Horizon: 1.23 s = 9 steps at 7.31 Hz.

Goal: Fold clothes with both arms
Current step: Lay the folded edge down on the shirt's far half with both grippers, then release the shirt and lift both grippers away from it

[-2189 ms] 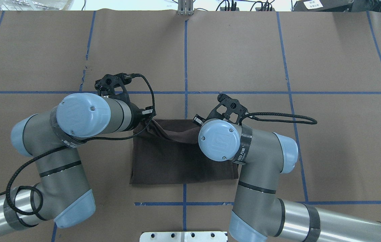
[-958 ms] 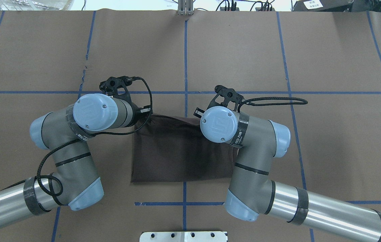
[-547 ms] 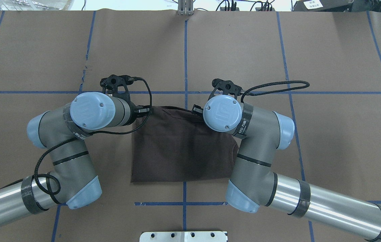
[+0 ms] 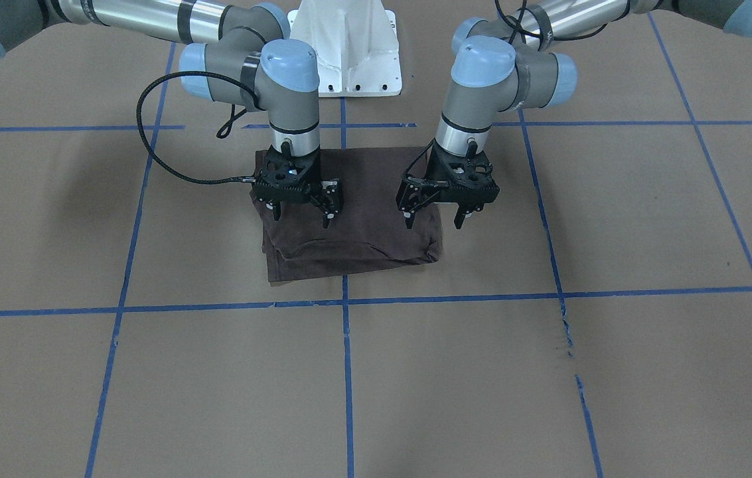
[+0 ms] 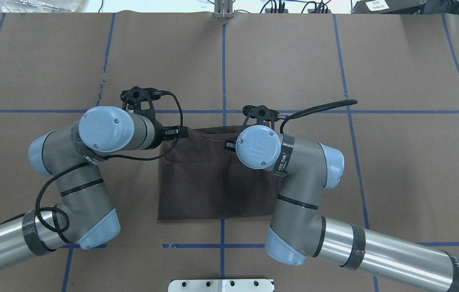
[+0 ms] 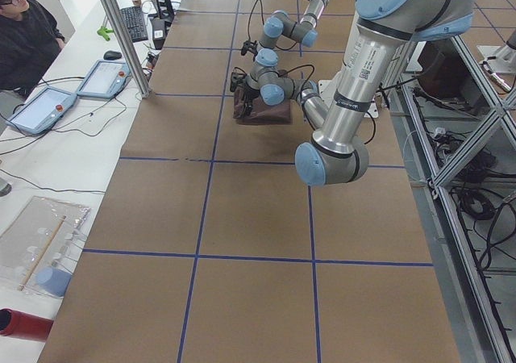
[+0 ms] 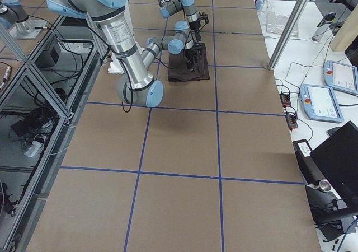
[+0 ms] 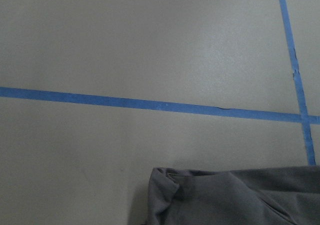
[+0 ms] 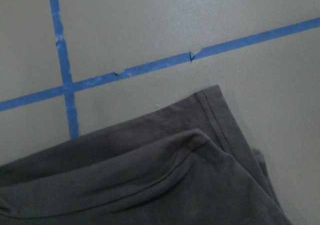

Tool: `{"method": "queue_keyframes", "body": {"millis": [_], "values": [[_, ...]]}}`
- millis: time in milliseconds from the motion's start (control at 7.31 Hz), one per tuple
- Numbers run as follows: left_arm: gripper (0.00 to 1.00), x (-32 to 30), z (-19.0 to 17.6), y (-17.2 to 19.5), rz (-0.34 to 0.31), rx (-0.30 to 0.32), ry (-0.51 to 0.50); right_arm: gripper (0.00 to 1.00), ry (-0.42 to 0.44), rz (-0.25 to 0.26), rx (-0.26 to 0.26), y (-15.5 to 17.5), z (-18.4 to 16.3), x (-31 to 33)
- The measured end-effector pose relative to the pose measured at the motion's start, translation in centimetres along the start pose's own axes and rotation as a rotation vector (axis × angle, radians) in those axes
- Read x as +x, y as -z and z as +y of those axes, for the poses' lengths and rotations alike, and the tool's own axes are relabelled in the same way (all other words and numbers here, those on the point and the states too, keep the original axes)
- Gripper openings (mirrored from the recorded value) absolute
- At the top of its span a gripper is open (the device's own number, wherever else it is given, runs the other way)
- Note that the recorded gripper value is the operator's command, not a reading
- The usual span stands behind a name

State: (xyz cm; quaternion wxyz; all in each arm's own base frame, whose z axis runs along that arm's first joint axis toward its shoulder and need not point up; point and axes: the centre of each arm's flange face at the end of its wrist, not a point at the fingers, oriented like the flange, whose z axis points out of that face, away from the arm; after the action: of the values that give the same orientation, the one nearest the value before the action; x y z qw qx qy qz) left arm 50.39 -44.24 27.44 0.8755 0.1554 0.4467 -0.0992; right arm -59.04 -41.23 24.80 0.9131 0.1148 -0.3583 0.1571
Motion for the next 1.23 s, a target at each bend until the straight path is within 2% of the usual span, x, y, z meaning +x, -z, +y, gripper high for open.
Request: {"method": "queue_keyframes", "body": {"millis": [274,821,958,1231], "values": [[1.0,0.0,0.0,0.0,0.002,0.0,0.001,1.0,0.079,0.047,0.014,-1.8,-1.5,0.9],[1.0,0.1,0.1,0.1,0.004,-0.001,0.004,1.0,0.201,0.174,0.033,-5.9,-8.4,5.2],[1.0,0.0,0.3,-0.2,-0.001,-0.004,0.005,1.0,0.216,0.182,0.014,-5.9,-10.9,6.5],[1.0,-0.2,0.6,-1.7,-0.031,-0.015,0.005,1.0,0.206,0.121,-0.048,-3.3,-15.5,7.8]]}}
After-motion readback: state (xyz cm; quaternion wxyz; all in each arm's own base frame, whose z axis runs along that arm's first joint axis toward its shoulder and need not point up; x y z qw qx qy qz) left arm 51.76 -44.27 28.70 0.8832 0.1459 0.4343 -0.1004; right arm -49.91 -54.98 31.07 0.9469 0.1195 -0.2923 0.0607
